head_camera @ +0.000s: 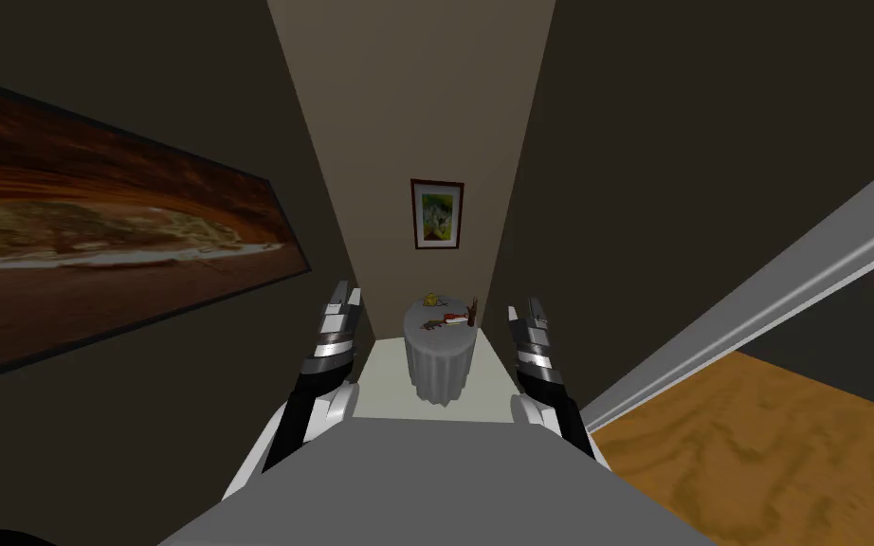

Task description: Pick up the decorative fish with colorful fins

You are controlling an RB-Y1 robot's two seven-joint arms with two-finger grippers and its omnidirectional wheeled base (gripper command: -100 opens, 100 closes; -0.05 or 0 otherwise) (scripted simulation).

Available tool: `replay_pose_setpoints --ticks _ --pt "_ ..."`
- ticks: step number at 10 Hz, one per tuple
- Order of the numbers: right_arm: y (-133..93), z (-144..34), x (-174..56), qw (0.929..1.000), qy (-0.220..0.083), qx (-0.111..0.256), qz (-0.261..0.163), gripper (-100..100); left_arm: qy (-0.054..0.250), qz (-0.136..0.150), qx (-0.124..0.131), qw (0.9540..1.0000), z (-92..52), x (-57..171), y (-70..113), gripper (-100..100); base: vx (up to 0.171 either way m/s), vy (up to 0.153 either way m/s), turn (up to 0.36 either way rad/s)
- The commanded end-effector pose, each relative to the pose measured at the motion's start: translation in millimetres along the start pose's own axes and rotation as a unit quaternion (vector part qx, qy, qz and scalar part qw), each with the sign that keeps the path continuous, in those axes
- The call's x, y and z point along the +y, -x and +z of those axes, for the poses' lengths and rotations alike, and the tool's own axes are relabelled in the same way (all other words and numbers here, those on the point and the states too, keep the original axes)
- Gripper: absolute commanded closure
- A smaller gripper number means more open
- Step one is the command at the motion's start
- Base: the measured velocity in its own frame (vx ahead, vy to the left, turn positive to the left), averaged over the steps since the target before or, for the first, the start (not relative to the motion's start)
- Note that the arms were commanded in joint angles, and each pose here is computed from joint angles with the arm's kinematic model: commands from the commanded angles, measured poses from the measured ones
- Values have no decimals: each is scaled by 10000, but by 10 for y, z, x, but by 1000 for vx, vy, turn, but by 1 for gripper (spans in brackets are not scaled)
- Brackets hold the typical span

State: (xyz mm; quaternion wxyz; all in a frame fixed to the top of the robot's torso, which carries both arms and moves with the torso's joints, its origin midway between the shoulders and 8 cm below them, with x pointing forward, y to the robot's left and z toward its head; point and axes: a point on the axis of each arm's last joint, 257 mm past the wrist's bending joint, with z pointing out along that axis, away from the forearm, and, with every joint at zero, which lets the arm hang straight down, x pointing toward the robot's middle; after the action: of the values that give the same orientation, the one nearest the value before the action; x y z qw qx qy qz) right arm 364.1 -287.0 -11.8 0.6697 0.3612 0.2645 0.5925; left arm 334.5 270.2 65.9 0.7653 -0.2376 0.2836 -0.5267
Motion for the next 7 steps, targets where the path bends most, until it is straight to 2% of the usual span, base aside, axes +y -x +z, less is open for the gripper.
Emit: replay_pose_setpoints --ticks 1,3,6,7 --pt "-43 -1 2 9999 20 158 -39 -100 0 0 0 10000 0 0 0 0 -36 0 89" --pt "-128 -7 -7 9990 56 429 -82 -100 -1 -1 0 10000 0 0 0 0 -90 -2 167" --pt "-303 -39 -76 9957 101 910 -117 -100 -1 -1 0 10000 1 0 0 0 -145 0 214" --pt "-374 -60 -120 9939 104 1087 -126 -100 -1 -1 0 10000 1 0 -1 0 -171 -6 362"
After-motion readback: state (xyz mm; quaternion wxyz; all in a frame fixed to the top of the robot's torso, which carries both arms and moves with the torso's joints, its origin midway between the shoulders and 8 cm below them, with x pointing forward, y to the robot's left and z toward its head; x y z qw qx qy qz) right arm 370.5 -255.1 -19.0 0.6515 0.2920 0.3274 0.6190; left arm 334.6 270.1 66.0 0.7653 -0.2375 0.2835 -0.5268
